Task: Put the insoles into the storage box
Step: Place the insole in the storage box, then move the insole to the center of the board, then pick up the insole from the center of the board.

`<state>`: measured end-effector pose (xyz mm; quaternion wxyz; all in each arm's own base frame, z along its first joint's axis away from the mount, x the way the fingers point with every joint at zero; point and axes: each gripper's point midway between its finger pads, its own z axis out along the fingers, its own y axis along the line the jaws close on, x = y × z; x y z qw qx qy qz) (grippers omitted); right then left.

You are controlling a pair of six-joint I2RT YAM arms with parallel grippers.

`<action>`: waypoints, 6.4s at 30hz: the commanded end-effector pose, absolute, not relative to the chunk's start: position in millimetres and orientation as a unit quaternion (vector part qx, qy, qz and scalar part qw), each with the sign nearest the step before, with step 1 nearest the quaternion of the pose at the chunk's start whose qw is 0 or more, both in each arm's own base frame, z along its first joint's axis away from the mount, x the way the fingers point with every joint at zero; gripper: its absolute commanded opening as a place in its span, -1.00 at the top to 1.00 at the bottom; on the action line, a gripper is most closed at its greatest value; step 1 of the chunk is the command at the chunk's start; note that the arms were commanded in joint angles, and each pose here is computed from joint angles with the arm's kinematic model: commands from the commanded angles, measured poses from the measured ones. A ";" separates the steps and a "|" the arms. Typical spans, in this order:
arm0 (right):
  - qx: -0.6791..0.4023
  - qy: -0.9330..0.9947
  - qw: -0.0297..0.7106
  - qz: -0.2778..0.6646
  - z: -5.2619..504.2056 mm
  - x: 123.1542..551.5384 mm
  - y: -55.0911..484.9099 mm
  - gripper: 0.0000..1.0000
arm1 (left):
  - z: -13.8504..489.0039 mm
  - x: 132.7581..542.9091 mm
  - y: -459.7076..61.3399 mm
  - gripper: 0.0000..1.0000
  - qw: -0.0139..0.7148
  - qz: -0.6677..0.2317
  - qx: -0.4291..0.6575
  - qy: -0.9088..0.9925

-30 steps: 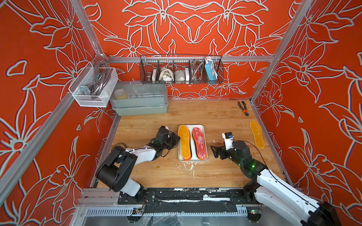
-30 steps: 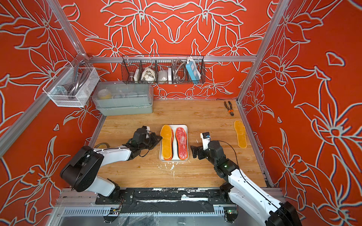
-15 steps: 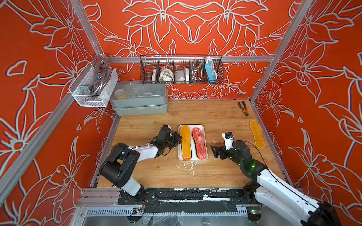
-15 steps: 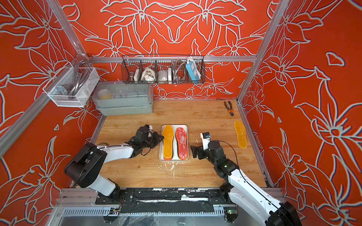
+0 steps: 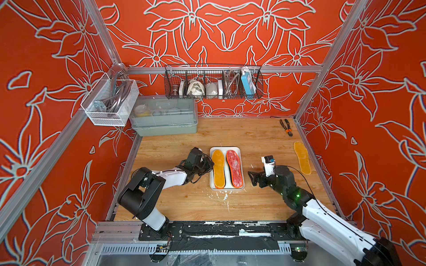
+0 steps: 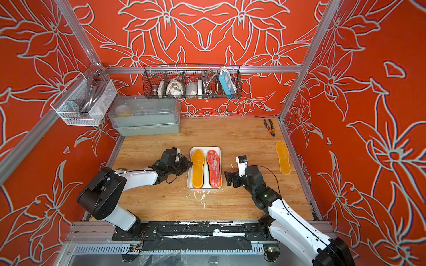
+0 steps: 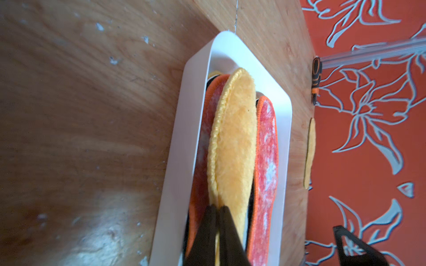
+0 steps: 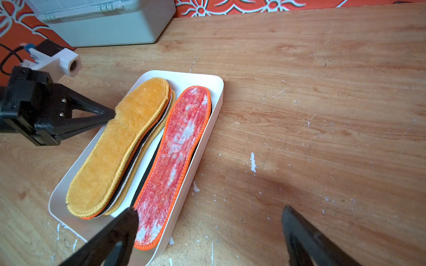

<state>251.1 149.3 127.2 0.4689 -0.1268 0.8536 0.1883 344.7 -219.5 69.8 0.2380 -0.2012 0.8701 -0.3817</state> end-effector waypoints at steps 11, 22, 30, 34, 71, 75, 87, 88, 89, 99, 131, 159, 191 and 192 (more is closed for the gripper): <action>-0.076 0.878 0.459 0.112 135.1 266.3 123.8 -0.99 | 140.0 344.0 -221.8 0.26 0.321 -0.346 -0.126 0.872; 0.159 0.930 0.314 -0.109 119.0 371.8 -24.4 -1.00 | 228.8 286.6 -297.9 -0.99 0.426 -0.311 0.168 0.833; 0.248 0.933 0.240 -0.103 80.3 402.0 -108.5 -1.00 | 205.0 261.5 -313.1 -0.99 0.385 -0.330 0.213 0.835; 0.271 0.935 0.221 -0.059 60.2 406.5 -123.8 -0.99 | 197.1 258.4 -305.7 -0.99 0.384 -0.317 0.215 0.840; 0.107 0.980 0.106 0.133 21.5 308.5 96.1 -0.53 | 181.6 243.8 -218.3 -0.99 0.464 -0.223 0.145 0.845; 0.083 0.972 0.105 0.192 31.0 308.2 128.5 -0.49 | 171.6 248.8 -232.2 -0.99 0.444 -0.225 0.160 0.852; 0.076 0.970 0.201 0.111 92.2 316.7 80.1 -0.49 | 184.5 247.1 -284.5 -0.99 0.398 -0.299 0.219 0.839; 0.089 0.970 0.198 0.110 87.9 317.0 72.6 -0.47 | 187.0 246.5 -290.1 -0.99 0.393 -0.308 0.225 0.836; 0.099 0.971 0.192 0.105 82.9 317.4 65.5 -0.46 | 189.3 245.9 -295.6 -0.99 0.389 -0.316 0.232 0.834; 0.108 0.980 0.145 0.085 47.4 319.0 56.4 -0.25 | 182.4 243.5 -323.8 -0.99 0.357 -0.338 0.258 0.832; 0.119 0.980 0.121 0.106 15.9 313.7 69.6 1.00 | 171.3 247.8 -308.7 -0.99 0.371 -0.308 0.241 0.843; 0.124 0.979 0.151 0.056 39.1 318.9 47.9 -0.05 | 170.0 248.2 -310.7 -0.99 0.369 -0.306 0.248 0.842; 0.127 0.966 0.149 0.171 42.6 317.5 92.3 1.00 | 171.2 249.9 -303.7 -0.99 0.380 -0.294 0.244 0.843; 0.130 0.962 0.155 0.182 47.7 317.3 91.8 1.00 | 171.5 250.0 -303.9 -0.99 0.380 -0.294 0.244 0.842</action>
